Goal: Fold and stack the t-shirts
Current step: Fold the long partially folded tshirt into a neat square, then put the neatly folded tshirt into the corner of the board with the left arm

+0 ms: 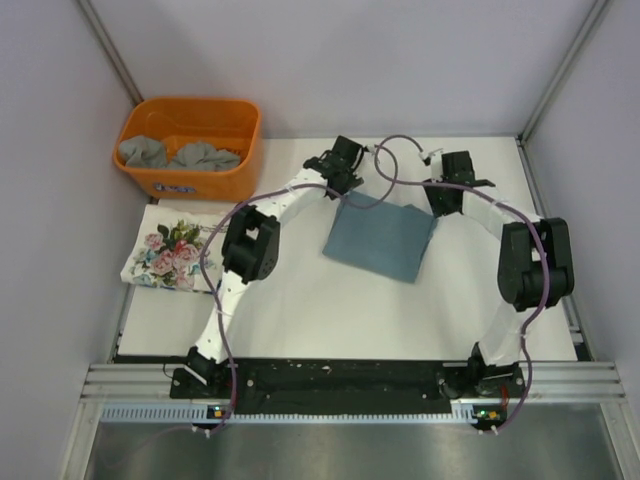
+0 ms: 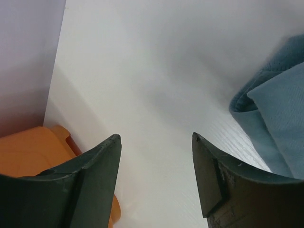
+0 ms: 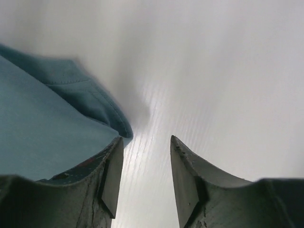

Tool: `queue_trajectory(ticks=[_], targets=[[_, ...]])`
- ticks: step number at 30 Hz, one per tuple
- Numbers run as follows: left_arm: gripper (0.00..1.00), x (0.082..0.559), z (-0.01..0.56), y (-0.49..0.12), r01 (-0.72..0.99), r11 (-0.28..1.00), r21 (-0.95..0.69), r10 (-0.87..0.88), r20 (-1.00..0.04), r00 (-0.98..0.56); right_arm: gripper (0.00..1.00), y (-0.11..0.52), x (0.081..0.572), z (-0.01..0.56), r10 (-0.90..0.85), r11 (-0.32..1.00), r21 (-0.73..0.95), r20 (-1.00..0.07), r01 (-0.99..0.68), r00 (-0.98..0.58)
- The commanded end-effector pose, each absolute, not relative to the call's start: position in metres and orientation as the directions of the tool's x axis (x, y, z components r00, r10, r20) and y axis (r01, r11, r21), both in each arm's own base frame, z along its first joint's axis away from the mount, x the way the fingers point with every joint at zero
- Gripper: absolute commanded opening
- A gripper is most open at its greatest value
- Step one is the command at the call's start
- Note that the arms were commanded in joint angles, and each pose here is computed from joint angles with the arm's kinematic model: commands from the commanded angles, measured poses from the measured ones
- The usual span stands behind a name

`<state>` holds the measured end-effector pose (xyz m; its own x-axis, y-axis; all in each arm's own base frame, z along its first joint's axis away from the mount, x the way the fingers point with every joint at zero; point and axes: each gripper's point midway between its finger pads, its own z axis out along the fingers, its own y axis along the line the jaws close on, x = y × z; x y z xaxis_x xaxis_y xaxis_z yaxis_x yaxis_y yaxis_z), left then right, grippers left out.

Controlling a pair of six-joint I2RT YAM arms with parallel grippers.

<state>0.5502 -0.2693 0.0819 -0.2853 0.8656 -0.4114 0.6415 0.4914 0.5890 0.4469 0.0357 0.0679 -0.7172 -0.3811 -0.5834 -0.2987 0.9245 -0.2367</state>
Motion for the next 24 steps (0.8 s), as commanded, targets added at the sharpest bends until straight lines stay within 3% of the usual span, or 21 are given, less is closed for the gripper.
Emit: queue_trajectory(ticks=[1,9,15,20,24], targets=[[0.66,0.539,0.179,-0.272,0.583,0.649,0.488,0.724,-0.63,-0.279,0.47,0.028,0.444,0.143,-0.157,0.986,-0.148,-0.72,-0.071,-0.676],[0.7,0.438,0.166,-0.289,0.707,0.708,0.004,0.479,-0.738,-0.476,0.56,0.08,0.376,0.107,0.171,0.961,0.277,-0.587,0.002,-0.791],[0.71,0.4,0.121,-0.284,0.66,0.736,-0.15,0.412,-0.674,-0.613,0.6,0.083,0.352,0.075,0.26,0.938,0.334,-0.514,0.088,-0.817],[0.64,0.384,0.085,-0.286,0.601,0.755,-0.262,0.373,-0.582,-0.722,0.6,0.095,0.351,0.053,0.32,0.892,0.439,-0.439,0.111,-0.84],[0.42,0.372,0.063,-0.29,0.585,0.745,-0.32,0.375,-0.525,-0.764,0.55,0.096,0.353,0.035,0.378,0.844,0.515,-0.378,0.147,-0.846]])
